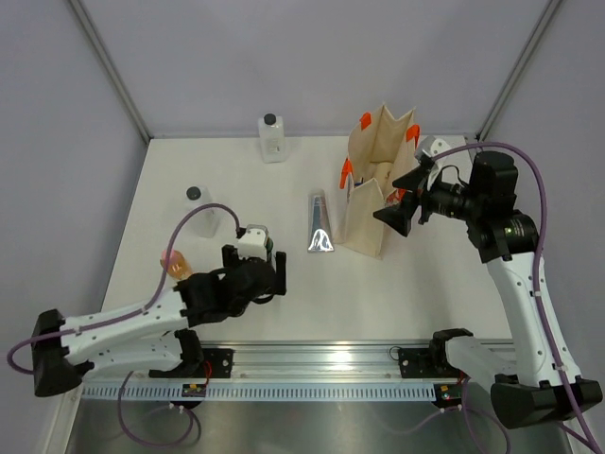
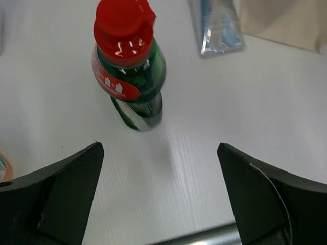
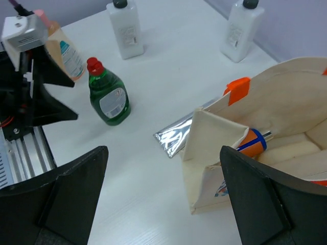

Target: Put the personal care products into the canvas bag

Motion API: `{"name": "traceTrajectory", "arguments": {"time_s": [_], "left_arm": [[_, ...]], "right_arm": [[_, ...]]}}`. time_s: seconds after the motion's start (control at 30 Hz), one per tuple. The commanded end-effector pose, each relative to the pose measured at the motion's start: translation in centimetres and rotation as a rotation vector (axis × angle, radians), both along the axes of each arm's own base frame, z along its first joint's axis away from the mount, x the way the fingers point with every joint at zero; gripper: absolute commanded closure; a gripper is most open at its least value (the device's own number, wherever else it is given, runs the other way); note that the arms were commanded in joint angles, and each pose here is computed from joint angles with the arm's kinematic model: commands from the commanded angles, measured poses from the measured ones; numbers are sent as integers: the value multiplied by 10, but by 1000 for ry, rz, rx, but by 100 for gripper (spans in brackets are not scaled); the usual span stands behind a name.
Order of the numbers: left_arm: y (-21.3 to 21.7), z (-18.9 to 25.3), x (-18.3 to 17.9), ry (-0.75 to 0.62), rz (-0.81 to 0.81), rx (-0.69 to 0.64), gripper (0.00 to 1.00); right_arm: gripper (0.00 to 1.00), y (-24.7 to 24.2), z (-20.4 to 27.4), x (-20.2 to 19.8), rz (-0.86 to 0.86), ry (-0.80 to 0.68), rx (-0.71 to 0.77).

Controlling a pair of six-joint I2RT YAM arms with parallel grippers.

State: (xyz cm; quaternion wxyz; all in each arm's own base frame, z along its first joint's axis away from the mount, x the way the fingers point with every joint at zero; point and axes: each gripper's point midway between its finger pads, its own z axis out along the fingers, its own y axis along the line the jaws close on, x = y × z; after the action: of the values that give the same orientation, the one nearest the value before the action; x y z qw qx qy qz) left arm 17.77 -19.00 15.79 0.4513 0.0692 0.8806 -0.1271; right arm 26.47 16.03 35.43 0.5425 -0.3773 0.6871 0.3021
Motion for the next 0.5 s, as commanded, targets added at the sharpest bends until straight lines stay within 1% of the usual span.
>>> {"name": "traceTrajectory", "arguments": {"time_s": [0.0, 0.07, 0.1, 0.13, 0.17, 0.2, 0.27, 0.3, 0.37, 0.4, 0.43, 0.47], "left_arm": [[14, -3, 47, -225, 319, -1, 1], [14, -10, 55, -270, 359, 0, 2], [14, -12, 63, -309, 400, -31, 3], [15, -20, 68, -318, 399, 7, 4], [14, -22, 73, -325, 412, 0, 6], [12, -22, 84, -327, 434, -46, 10], [13, -33, 92, -326, 428, -13, 12], [2, -25, 101, -351, 416, -75, 12], [-3, -29, 105, -371, 374, -35, 14], [-9, -25, 109, -376, 357, -60, 18], [-12, -24, 112, -378, 346, -55, 33], [-13, -25, 113, -373, 343, -51, 43]], "right_arm": [[1, 4, -21, -10, 77, -9, -15], [0, 4, -29, -13, 80, 1, -11], [1, 5, -29, -16, 84, -9, -11], [1, 4, -32, -17, 85, -9, -13], [1, 4, -34, -17, 85, -7, -14], [0, 4, -35, -18, 86, -6, -12], [1, 5, -38, -19, 95, -4, -7], [0, 7, -39, -20, 103, -1, -2], [0, 6, -40, -20, 96, -1, 3], [1, 5, -40, -20, 92, -5, 3], [1, 5, -41, -20, 88, -2, 2], [1, 4, -40, -21, 82, -7, 2]]}}
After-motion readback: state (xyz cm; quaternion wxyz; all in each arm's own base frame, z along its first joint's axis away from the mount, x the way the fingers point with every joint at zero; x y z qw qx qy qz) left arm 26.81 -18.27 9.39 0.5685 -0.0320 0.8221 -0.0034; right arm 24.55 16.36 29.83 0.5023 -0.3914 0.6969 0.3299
